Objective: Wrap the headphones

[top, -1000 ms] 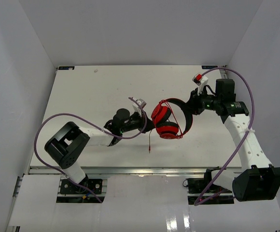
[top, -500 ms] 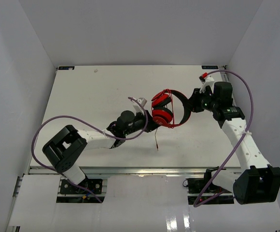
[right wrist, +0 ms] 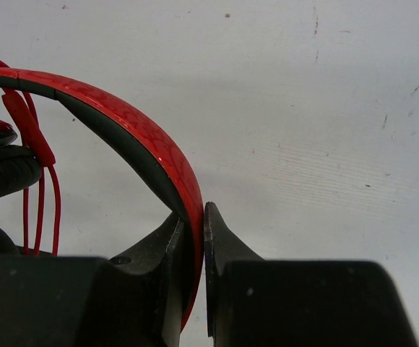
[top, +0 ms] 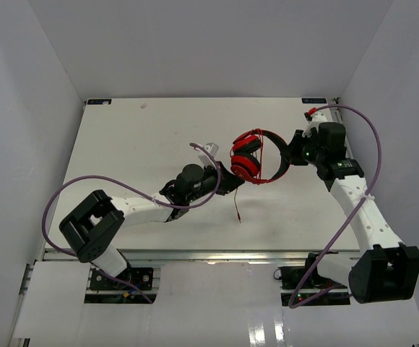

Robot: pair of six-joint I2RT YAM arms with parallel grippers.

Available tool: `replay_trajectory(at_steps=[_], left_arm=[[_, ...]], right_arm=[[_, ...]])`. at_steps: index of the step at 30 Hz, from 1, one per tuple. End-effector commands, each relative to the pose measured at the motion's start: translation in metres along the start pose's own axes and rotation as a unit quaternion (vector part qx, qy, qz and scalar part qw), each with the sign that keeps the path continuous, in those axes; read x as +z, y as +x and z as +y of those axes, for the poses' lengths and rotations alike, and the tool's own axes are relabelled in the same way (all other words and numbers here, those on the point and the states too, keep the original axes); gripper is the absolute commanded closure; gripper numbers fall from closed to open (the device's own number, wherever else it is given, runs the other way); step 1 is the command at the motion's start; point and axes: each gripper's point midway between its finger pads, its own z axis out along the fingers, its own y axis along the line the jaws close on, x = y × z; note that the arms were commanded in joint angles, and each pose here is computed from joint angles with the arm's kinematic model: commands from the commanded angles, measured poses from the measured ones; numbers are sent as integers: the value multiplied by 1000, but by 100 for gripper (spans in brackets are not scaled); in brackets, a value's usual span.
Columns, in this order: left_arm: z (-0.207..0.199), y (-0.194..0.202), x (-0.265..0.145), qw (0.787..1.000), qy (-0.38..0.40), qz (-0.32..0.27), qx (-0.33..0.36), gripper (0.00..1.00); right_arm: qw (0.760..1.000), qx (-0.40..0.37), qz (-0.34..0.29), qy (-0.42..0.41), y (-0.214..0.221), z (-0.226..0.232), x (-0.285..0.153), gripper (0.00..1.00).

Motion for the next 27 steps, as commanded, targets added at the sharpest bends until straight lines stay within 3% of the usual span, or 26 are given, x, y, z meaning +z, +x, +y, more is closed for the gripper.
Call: replay_trajectory(at_steps=[1, 12, 27], left_arm=[[-12, 7, -4, 1000, 0, 24, -5, 100], [-10, 39, 16, 998, -7, 63, -23, 100], [13, 62, 19, 997, -22, 76, -24, 91]], right_arm=[[996, 17, -88, 17, -53, -1, 1, 92], [995, 8, -76, 57, -33, -27, 28, 92], [993, 3, -59, 102, -12, -55, 51, 92]])
